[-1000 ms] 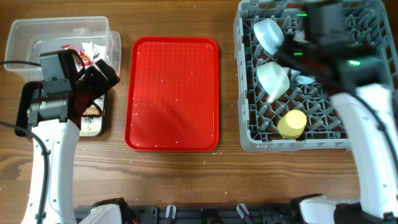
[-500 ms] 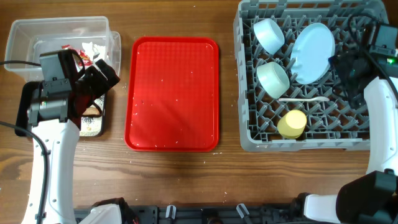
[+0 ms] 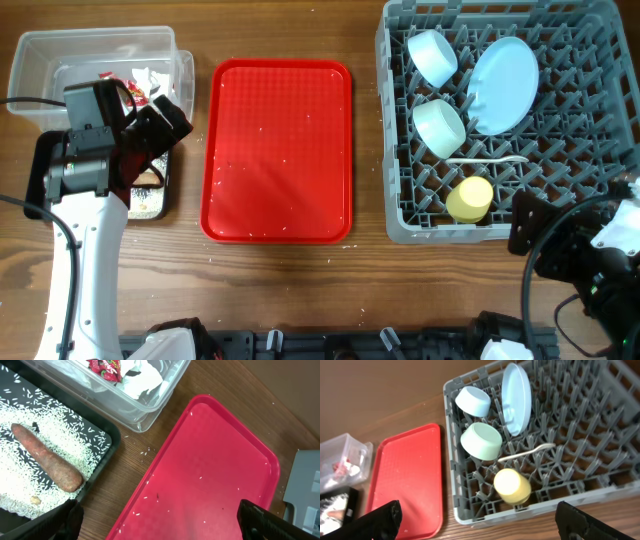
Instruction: Sort waste into correct bins and load items into the dishwasher rack
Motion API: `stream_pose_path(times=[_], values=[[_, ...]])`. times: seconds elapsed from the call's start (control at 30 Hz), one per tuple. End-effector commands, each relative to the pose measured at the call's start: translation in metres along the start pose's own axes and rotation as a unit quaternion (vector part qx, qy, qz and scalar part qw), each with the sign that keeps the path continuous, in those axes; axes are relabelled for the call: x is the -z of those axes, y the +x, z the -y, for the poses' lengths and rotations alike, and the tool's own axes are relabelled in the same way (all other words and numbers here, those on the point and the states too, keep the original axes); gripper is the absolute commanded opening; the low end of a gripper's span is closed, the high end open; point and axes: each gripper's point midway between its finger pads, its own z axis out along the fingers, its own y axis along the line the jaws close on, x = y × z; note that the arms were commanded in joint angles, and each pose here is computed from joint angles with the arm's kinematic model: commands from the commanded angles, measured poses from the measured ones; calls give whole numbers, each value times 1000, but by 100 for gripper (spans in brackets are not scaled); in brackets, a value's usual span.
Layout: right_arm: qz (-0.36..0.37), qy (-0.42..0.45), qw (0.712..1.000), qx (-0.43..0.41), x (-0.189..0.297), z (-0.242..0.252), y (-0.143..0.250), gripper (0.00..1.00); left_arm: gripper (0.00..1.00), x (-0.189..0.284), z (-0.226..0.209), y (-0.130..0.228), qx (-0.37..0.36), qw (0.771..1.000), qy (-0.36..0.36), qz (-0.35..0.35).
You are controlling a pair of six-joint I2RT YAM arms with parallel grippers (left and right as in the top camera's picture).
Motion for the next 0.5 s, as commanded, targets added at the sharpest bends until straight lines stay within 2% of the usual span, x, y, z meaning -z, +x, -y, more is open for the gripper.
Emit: stream_pose_path(times=[0.0, 0.17, 0.23, 0.33, 0.47], values=[[20, 6, 997, 68, -9, 4, -8, 100, 100, 5, 7, -4, -14, 1000, 11, 6], [138, -36, 983, 116, -51, -2, -17, 100, 100, 5, 7, -4, -14, 1000, 11, 6], [179, -76, 971, 137, -79, -8, 3, 100, 100, 5, 7, -4, -14, 1000, 11, 6], [223, -116, 961, 117, -123, -6, 40, 100, 100, 5, 7, -4, -14, 1000, 11, 6], [278, -128, 943, 128, -150, -2, 70, 100, 100, 5, 7, -4, -14, 1000, 11, 6]])
